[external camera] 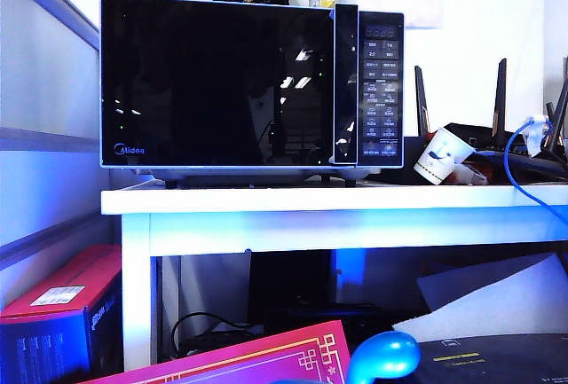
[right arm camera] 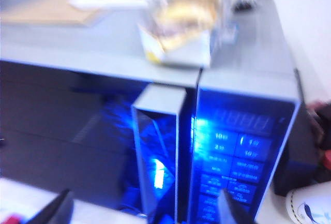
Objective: Open the microwave door, place the box of snacks from the top of the microwave inside, then close the microwave door.
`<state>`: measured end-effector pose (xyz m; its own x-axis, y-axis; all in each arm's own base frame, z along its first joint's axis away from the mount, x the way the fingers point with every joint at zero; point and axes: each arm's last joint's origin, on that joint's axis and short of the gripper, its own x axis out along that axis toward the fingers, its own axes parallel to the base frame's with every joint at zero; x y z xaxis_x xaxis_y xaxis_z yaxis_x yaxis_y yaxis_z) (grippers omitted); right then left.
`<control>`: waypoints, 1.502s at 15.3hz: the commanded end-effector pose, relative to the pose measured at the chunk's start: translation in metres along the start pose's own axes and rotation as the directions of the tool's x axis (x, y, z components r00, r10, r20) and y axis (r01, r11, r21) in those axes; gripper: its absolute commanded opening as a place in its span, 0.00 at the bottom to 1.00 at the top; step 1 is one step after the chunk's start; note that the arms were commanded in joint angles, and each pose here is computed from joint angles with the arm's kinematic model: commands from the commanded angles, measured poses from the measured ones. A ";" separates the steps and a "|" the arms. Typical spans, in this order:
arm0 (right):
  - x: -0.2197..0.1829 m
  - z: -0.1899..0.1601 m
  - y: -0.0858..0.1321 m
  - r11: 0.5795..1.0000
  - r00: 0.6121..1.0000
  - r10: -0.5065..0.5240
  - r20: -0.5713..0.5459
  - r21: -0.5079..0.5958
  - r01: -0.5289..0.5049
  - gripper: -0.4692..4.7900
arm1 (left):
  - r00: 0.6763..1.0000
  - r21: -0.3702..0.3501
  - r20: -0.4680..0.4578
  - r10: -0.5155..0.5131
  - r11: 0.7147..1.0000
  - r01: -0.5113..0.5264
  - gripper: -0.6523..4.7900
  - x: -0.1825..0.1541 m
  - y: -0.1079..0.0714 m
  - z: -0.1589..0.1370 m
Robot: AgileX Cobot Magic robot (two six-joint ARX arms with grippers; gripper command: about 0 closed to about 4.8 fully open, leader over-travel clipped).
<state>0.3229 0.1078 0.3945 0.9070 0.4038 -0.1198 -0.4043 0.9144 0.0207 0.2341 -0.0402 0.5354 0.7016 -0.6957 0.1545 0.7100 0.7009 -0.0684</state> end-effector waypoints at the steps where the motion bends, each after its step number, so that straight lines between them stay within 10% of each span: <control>1: 0.030 -0.014 0.015 0.994 0.984 -0.108 0.143 -0.007 0.110 0.75 | 0.999 0.035 0.038 -0.004 0.999 0.003 0.11 -0.002 -0.002 0.006; 20: 0.128 -0.113 0.016 0.988 0.954 -0.155 0.258 0.042 0.149 0.85 | 0.999 0.035 0.031 -0.033 0.999 0.032 0.11 -0.002 -0.003 0.005; 23: 0.128 -0.113 0.016 0.988 0.953 -0.154 0.262 0.042 0.148 0.66 | 0.999 0.035 0.030 -0.033 0.999 0.032 0.11 -0.002 -0.003 0.005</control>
<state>0.4194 0.1696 0.2638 0.9638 0.2390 0.1183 -0.2451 0.9687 0.0396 0.2331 -0.0405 0.5383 0.6827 -0.7087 0.1781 0.7249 0.6875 -0.0427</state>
